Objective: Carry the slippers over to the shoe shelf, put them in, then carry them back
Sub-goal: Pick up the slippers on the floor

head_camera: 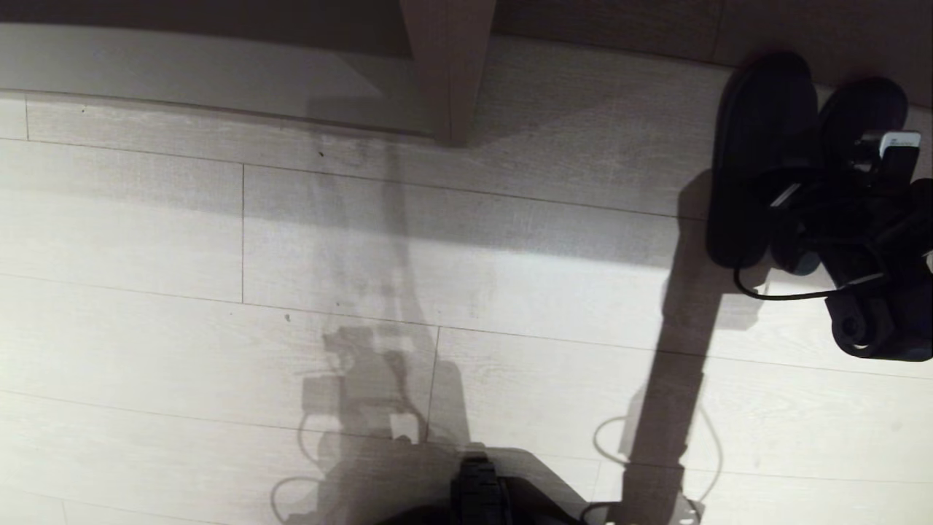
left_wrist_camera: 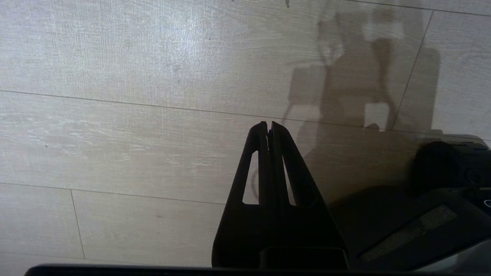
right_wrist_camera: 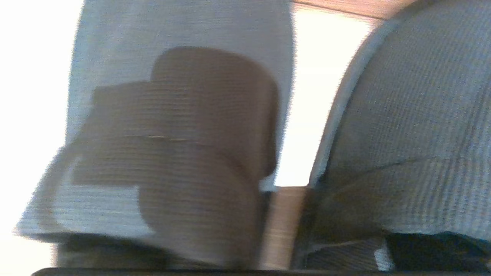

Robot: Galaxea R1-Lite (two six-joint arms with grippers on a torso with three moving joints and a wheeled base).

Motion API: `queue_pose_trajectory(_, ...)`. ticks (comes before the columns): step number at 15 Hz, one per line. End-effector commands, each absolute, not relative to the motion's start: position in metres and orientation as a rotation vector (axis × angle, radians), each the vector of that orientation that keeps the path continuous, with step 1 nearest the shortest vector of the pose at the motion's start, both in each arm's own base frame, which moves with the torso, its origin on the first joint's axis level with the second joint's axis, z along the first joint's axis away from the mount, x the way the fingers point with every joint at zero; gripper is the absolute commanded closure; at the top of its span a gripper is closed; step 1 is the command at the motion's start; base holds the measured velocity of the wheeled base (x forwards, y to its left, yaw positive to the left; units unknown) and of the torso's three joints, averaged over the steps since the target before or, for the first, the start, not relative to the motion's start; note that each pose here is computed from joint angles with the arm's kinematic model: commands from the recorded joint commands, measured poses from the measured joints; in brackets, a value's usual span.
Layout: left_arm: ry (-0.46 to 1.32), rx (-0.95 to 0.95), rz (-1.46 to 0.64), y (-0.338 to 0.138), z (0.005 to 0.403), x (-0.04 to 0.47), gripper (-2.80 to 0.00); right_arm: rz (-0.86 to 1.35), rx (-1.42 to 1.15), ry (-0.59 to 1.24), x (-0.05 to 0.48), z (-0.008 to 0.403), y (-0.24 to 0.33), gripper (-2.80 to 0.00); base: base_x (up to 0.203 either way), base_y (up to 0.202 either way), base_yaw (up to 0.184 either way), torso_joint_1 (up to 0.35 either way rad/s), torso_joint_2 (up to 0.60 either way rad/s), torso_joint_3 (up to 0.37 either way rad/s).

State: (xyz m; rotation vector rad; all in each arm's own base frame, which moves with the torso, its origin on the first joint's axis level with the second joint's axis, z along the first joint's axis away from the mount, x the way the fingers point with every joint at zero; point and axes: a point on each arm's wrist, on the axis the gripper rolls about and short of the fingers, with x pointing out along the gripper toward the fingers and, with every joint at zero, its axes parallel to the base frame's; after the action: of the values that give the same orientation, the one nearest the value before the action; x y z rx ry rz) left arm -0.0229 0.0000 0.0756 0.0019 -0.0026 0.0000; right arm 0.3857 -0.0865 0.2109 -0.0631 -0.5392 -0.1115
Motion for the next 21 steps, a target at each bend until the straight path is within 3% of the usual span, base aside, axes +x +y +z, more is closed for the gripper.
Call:
queue_pose_trajectory(1,-0.002,0.002,0.000,0.000,0.076,-0.023,0.00,-0.114,-0.065,-0.542,0.386,0.210,-0.088,0.00,0.000,0.000,0.000,0.000,0.00,0.000)
queue_pose_trajectory(8,-0.003,0.000,0.000,0.000,0.076,-0.023,0.00,-0.078,-0.077,-0.554,0.375,0.221,-0.084,0.00,0.000,0.000,0.000,0.000,0.00,0.000)
queue_pose_trajectory(15,-0.003,0.000,0.000,0.000,0.076,-0.023,0.00,0.011,0.000,-0.481,0.315,0.242,-0.069,0.00,0.000,0.000,0.000,0.000,0.00,0.000)
queue_pose_trajectory(21,-0.003,0.000,0.000,0.000,0.076,-0.023,0.00,0.051,0.025,-0.376,0.263,0.234,-0.057,0.00,0.000,0.000,0.000,0.000,0.00,0.000)
